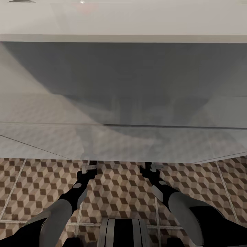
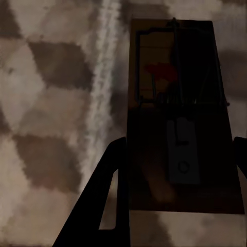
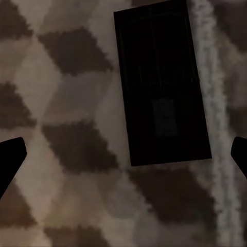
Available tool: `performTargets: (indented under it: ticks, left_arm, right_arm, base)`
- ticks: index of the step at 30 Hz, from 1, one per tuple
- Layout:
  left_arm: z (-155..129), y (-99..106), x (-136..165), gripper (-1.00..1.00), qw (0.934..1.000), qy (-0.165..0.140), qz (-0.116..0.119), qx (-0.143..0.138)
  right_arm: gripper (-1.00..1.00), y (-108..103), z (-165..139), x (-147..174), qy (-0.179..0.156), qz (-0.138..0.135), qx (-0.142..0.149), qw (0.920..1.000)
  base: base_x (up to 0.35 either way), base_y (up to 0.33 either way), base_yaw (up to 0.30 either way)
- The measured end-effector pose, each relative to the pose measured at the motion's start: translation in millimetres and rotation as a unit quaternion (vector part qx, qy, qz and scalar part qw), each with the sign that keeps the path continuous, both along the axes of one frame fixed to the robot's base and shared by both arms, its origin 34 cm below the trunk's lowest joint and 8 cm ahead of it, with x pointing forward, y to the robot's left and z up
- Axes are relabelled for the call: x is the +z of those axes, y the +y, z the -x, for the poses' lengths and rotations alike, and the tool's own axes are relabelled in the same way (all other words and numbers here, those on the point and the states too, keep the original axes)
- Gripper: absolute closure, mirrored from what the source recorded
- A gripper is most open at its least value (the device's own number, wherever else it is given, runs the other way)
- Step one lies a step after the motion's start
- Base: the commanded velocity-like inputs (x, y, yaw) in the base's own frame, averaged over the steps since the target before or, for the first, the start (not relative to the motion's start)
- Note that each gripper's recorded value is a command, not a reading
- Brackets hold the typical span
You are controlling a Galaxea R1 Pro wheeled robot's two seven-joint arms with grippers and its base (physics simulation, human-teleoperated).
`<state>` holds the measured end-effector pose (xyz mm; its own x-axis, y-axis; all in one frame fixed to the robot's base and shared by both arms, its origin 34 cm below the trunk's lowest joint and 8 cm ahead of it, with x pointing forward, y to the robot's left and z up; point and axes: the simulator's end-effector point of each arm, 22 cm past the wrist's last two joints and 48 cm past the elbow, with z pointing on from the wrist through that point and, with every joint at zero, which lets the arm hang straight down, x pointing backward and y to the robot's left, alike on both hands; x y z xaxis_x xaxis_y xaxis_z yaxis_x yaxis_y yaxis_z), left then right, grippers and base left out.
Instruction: Take the four mousetraps from the cabinet in the bathroom and place them on the bathroom floor. Make sure all four end up on the same floor surface, and ensure that at least two of them are either under or directly next to the same bathroom sink.
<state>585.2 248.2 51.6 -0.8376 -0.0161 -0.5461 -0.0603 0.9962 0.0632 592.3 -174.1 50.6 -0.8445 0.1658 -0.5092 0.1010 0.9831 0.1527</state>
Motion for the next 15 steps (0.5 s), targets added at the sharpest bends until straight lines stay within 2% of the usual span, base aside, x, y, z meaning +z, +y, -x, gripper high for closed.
performTargets:
  ticks: [15]
  left_arm:
    - [4,16,-2,1.00,1.0000,0.002,-0.009,0.004]
  right_arm:
    - [-1.00,0,0,0,0.000,0.000,0.000,1.0000]
  base:
    - [0.000,0.000,0.000]
